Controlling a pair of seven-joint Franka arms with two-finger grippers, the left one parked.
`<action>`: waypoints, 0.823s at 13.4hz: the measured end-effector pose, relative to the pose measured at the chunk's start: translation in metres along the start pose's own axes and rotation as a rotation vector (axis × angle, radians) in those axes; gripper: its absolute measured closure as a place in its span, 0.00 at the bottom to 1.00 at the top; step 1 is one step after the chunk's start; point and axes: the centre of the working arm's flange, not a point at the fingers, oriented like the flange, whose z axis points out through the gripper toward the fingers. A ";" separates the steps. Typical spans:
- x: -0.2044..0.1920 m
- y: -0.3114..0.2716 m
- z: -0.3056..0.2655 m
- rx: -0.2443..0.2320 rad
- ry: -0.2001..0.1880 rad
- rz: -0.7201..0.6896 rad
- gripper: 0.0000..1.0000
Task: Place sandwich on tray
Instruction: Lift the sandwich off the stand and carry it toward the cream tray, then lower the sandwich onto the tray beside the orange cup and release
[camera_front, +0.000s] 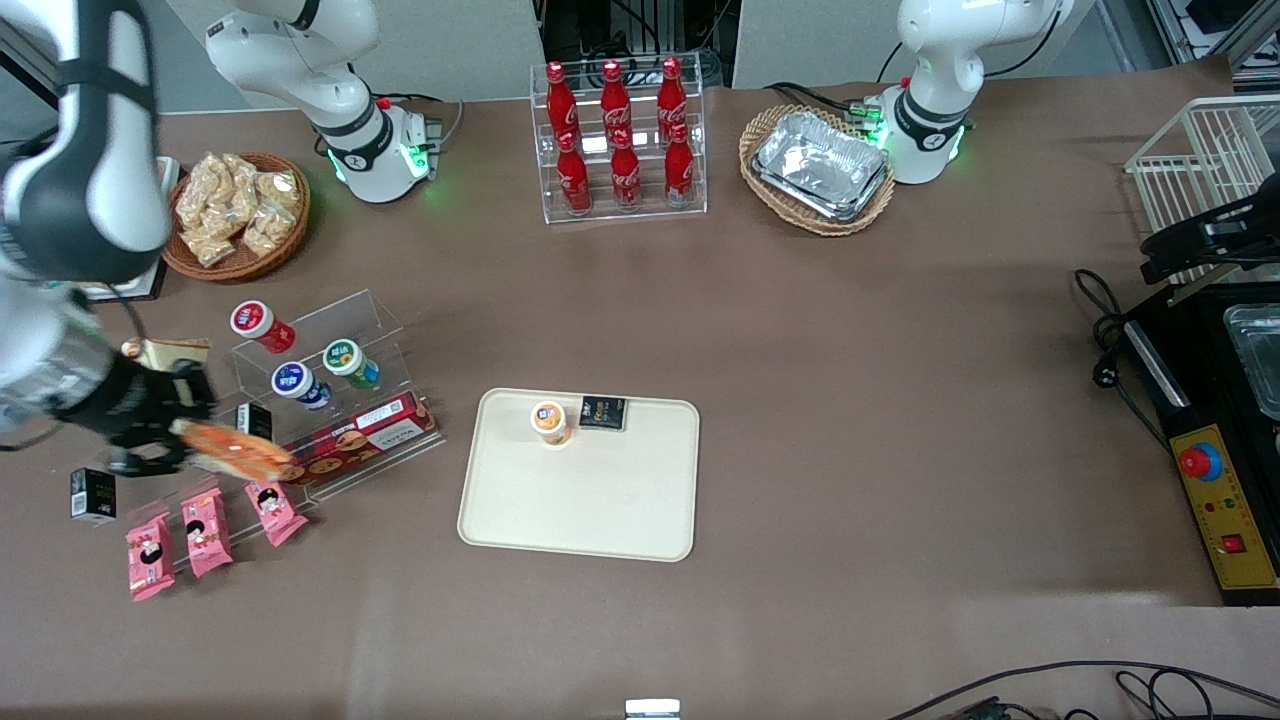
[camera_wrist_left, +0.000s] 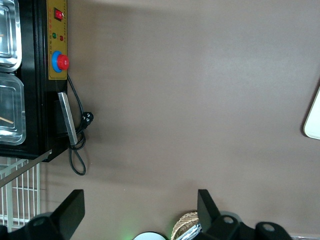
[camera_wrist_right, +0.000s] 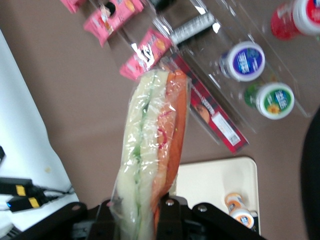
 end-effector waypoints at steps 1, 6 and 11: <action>-0.026 0.009 0.007 -0.009 0.000 -0.011 0.80; -0.136 0.036 0.055 0.003 0.025 0.001 0.80; -0.229 0.062 0.123 0.109 0.006 0.078 0.81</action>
